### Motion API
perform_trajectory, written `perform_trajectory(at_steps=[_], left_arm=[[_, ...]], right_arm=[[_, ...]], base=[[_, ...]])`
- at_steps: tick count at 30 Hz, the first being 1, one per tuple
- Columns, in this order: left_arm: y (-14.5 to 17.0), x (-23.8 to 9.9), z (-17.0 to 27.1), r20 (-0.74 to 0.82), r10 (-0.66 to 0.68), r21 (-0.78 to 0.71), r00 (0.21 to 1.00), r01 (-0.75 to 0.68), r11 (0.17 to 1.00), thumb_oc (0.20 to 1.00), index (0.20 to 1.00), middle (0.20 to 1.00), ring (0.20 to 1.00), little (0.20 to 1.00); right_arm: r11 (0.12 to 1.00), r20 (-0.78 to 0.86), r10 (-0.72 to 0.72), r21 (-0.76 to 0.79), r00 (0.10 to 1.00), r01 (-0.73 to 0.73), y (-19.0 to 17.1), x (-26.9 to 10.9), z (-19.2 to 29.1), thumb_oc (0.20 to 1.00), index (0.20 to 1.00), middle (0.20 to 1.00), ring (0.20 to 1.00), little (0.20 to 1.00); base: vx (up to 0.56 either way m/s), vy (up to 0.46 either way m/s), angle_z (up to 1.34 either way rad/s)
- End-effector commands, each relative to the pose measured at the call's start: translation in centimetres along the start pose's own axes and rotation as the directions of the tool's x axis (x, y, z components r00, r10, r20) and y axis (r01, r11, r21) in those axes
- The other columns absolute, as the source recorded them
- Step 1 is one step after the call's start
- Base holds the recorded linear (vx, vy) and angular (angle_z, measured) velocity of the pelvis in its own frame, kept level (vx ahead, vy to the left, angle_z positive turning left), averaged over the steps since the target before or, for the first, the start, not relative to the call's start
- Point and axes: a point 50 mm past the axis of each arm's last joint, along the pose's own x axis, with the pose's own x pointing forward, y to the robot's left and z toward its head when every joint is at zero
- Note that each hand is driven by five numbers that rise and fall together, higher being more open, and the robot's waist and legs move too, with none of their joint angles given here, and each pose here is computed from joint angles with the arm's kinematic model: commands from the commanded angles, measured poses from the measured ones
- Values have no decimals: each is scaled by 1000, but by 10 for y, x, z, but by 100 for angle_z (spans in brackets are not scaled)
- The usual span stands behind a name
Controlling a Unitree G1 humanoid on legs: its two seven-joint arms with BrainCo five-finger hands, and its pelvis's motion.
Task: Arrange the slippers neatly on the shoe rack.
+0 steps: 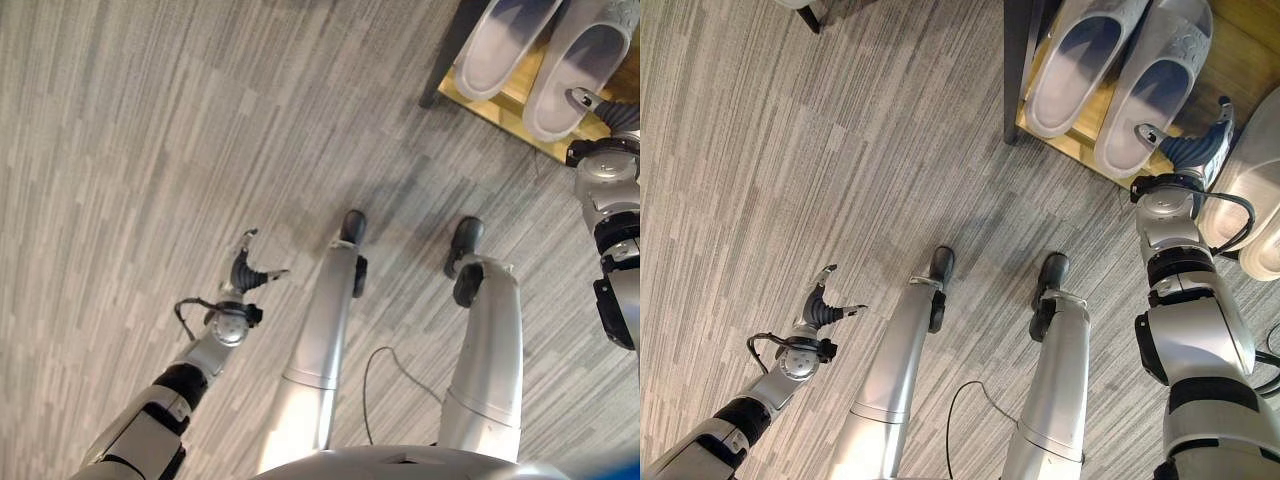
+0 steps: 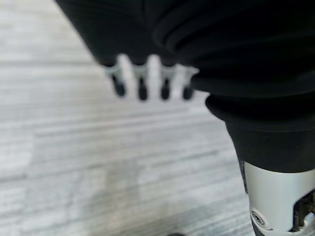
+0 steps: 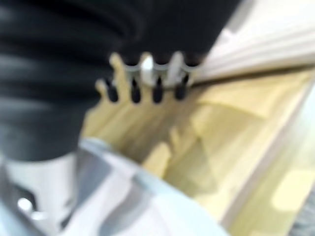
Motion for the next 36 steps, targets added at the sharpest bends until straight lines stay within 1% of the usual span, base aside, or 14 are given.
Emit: perform_trajectory(at_steps=[1,5,6,8,12,19,20,25,28,31,33,34,35,36], left_arm=[[5,0,-3,-39,36,-93,999,-40,995,1000,1000,1000,1000,1000],[1,-3,-8,-55,18,-79,998,-22,997,1000,1000,1000,1000,1000],[-3,-4,-12,-83,11,-74,997,-18,997,1000,1000,1000,1000,1000],[-3,-4,-12,-83,12,-75,996,-18,997,1000,1000,1000,1000,1000],[-6,-4,-15,-110,13,-67,994,-21,998,1000,1000,1000,1000,1000],[-6,1,-7,-72,17,-43,997,-20,999,1000,1000,1000,1000,1000],[-8,2,-8,-80,16,-34,997,-18,999,1000,1000,1000,1000,1000],[-11,4,-7,-87,21,-24,996,-23,999,1000,1000,1000,1000,1000],[-11,5,-5,-80,24,-26,997,-26,999,1000,1000,1000,1000,1000],[-10,7,-2,-69,31,-21,997,-33,999,1000,1000,1000,1000,1000],[-6,9,5,-37,58,-54,998,-59,997,1000,1000,1000,1000,1000],[3,13,17,59,91,10,994,-92,996,1000,1000,1000,1000,1000],[7,15,24,105,90,30,990,-93,995,1000,1000,1000,1000,1000],[9,18,36,153,95,2,984,-97,995,1000,1000,1000,1000,1000]], right_arm=[[984,105,-29,179,994,10,7,-6,23,1000,1000,1000,1000,1000],[979,97,-13,204,995,-7,13,-12,18,1000,1000,1000,1000,1000],[974,78,27,223,997,-43,26,-20,15,1000,1000,1000,1000,1000],[974,78,27,223,997,-44,26,-20,15,1000,1000,1000,1000,1000],[963,76,68,256,995,-85,43,-31,17,1000,1000,1000,1000,1000],[947,100,136,279,986,-159,63,-46,23,1000,1000,1000,1000,1000],[928,70,157,330,985,-172,72,-52,22,1000,1000,1000,1000,1000],[908,38,221,357,975,-220,90,-70,15,1000,1000,1000,1000,1000],[908,40,230,352,972,-229,92,-72,14,1000,1000,1000,1000,1000],[925,27,194,327,981,-192,88,-69,11,1000,1000,1000,1000,1000],[946,-40,156,294,987,-137,83,-73,-10,1000,1000,1000,1000,1000],[957,-89,150,263,985,-123,79,-80,-30,1000,1000,1000,1000,1000],[967,-127,154,223,980,-123,75,-86,-47,1000,1000,1000,1000,1000],[979,-215,170,152,962,-139,69,-104,-83,1000,1000,1000,1000,1000]], base=[[-62,46,0],[-8,3,1],[0,0,0],[0,0,0],[-3,8,0],[0,0,0],[0,0,0],[0,0,0],[0,0,0],[0,0,0],[-41,-5,4],[-54,-3,4],[-73,-39,6],[-102,-79,8]])
